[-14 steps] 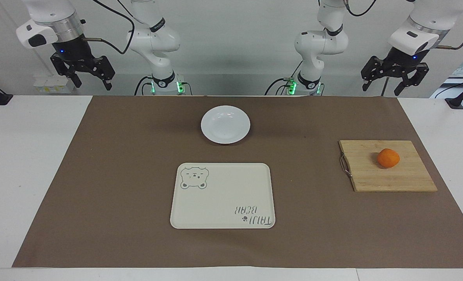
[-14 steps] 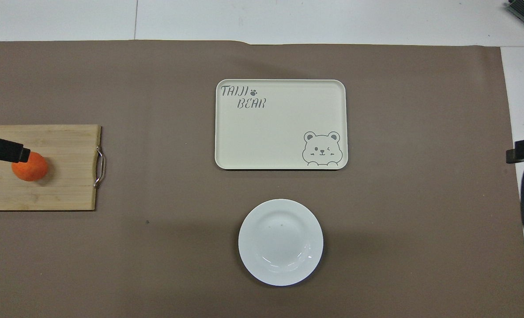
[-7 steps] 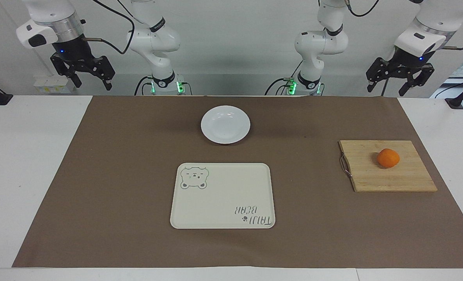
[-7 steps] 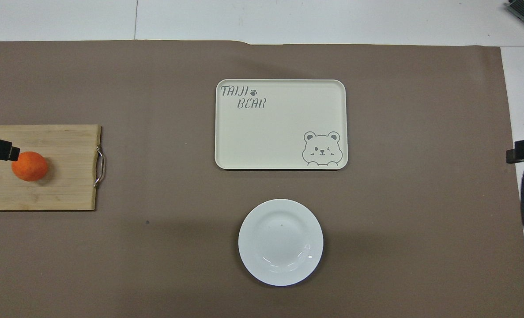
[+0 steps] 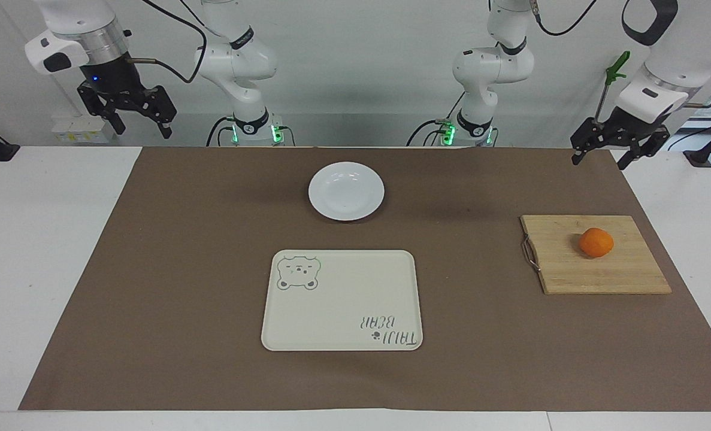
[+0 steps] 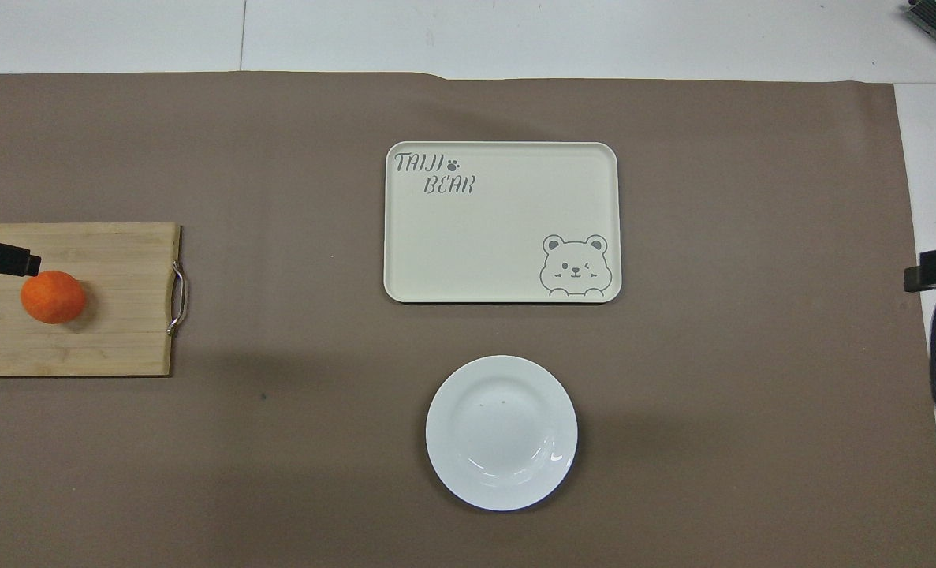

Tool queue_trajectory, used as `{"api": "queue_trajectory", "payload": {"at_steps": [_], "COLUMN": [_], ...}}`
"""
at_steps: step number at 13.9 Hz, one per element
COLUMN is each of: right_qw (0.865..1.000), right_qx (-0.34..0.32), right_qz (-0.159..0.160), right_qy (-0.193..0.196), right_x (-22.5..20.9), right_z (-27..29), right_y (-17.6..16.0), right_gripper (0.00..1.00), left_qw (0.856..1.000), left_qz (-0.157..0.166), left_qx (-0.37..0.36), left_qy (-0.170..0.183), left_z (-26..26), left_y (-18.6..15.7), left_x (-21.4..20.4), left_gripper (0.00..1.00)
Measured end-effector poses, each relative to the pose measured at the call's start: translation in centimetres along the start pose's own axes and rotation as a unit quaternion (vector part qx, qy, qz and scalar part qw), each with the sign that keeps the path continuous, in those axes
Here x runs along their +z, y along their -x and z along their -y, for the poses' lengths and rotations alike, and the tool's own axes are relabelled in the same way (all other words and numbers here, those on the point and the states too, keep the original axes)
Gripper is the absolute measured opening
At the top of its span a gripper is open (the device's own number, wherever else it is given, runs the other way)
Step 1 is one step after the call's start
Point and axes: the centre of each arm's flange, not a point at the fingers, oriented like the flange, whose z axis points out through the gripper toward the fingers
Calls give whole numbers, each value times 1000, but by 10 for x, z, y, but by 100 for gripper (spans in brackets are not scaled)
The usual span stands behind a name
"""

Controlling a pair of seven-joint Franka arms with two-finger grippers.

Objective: Place orange and plate with both arms

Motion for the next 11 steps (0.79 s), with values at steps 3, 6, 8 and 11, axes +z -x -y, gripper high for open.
{"api": "queue_trajectory", "payload": {"at_steps": [3, 6, 8, 11], "right_qw": [1000, 1000, 1000, 1000], "right_qx": [0, 0, 0, 0], "right_qz": [0, 0, 0, 0], "right_qy": [0, 0, 0, 0], "right_x": [0, 0, 0, 0], "right_z": [0, 0, 0, 0], "right_y": [0, 0, 0, 0], "right_gripper": [100, 100, 100, 100], "left_qw": [1000, 1000, 1000, 1000], "left_qz": [-6, -7, -2, 4], "left_qx": [12, 13, 12, -1], "left_qy": [-6, -7, -6, -5], "left_z": [43, 48, 48, 63], "left_y": [9, 14, 19, 22], "left_x": [41, 93, 131, 168], "left_gripper": [100, 100, 100, 100]}}
